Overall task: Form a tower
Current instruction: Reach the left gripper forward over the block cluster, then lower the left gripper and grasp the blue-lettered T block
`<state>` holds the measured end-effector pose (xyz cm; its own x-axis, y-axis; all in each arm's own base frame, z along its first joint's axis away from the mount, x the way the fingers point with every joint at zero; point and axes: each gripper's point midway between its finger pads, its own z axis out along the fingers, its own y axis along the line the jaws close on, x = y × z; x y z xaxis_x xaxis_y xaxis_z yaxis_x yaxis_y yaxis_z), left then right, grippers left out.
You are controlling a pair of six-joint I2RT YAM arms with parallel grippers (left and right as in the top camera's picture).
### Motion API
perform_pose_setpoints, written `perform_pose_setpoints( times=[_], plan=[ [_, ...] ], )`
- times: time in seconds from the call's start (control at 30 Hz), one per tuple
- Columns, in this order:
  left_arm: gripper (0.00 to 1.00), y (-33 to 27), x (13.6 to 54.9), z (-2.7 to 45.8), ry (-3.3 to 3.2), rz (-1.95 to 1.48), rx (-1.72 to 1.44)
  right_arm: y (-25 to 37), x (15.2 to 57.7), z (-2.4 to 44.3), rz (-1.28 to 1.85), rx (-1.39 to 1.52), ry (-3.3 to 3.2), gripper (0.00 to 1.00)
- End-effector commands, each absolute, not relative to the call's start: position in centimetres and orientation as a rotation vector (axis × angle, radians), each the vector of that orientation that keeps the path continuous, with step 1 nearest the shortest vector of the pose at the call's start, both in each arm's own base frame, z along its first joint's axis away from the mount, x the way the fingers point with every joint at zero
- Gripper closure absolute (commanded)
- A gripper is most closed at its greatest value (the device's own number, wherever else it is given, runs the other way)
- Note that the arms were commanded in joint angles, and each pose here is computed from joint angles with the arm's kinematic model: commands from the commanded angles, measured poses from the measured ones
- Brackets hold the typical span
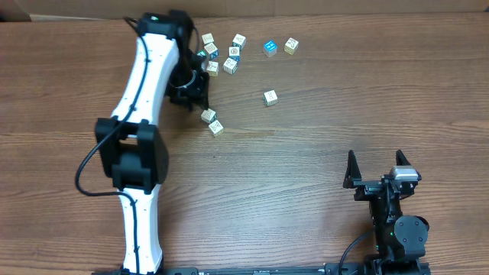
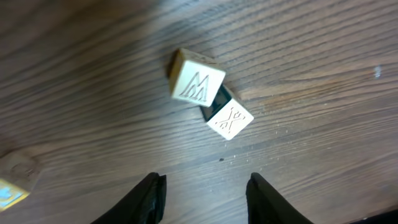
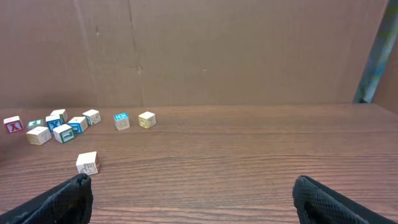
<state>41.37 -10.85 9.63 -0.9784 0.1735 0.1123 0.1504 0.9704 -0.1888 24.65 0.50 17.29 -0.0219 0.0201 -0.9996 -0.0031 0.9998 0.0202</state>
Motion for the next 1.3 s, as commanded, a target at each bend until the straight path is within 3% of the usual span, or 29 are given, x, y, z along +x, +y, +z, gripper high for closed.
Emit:
perform_pose_setpoints(
  times=[0.0, 0.33, 0.77, 1.27],
  plan=[
    [0.58, -11.5, 41.5, 8.5, -2.973, 0.224, -0.277, 0.5, 24.6, 17.1, 0.016, 0.013, 1.588, 0.0],
    [0.53, -12.4, 41.1, 6.7, -2.935, 0.178, -0.175, 0.5, 24.6, 17.1, 0.016, 0.013, 1.588, 0.0],
    [0.54, -12.0, 41.1, 4.5, -2.951, 0.019, -0.014, 0.5, 24.6, 17.1, 0.017, 0.012, 1.588, 0.0],
    [0.63, -12.5, 43.5, 1.6, -3.056, 0.037, 0.031, 0.5, 24.6, 17.1, 0.017, 0.012, 1.588, 0.0]
  ],
)
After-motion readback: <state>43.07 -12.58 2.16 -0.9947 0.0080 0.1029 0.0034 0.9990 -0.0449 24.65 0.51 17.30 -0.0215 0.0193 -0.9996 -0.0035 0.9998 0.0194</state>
